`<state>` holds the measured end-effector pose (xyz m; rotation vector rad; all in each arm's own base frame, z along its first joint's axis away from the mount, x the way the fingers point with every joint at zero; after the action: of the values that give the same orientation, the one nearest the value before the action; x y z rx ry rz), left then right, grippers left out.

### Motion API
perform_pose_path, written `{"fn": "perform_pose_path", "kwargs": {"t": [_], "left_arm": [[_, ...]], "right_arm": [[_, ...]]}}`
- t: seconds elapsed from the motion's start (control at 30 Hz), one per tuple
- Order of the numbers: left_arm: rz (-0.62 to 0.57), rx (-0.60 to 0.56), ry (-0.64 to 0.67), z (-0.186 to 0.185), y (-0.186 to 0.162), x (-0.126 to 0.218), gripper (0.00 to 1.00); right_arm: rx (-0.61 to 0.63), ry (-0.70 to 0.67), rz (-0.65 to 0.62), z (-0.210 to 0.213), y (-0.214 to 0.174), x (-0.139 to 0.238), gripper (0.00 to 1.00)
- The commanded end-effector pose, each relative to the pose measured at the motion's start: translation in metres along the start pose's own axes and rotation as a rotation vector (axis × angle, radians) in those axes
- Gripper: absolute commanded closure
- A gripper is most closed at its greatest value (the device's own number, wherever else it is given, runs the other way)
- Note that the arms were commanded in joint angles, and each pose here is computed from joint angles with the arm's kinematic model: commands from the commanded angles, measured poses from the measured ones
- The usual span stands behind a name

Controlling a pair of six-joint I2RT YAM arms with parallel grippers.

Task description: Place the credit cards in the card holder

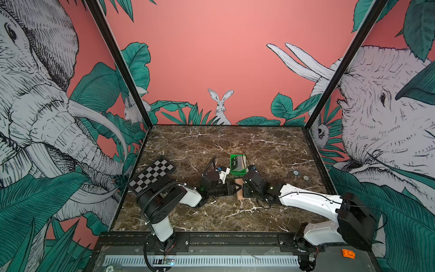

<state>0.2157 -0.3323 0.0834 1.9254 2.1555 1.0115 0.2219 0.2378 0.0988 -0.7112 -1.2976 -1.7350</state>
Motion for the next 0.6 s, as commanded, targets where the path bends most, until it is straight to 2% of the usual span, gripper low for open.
{"fn": "perform_pose_path", "kwargs": {"t": [0.0,0.1,0.33,0.57], "left_arm": [[-0.019,-0.029,-0.022,-0.012,0.009,0.000,0.72],[-0.005,-0.045,0.030,-0.009,0.008,0.004,0.82],[0.032,-0.118,0.148,-0.004,0.005,0.020,0.87],[0.034,-0.105,0.164,0.001,0.001,0.022,0.90]], "right_arm": [[-0.004,0.010,-0.029,0.009,0.009,0.005,1.00],[-0.004,-0.054,-0.033,-0.002,0.009,0.005,1.00],[-0.012,-0.149,-0.054,-0.019,0.011,0.010,1.00],[-0.016,-0.170,-0.057,-0.023,0.010,0.011,1.00]]}}
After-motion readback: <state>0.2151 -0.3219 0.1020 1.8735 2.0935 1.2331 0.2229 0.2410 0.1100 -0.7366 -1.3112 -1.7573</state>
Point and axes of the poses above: each gripper's point midway between its finger pads, its own x axis back along the fingers, its own z axis along the line the jaws close on, y = z × x, the point moved 2 cm from there along x, back along the fingers, and after that the axes turned 10 degrees about -x, right-handed, at the moved point
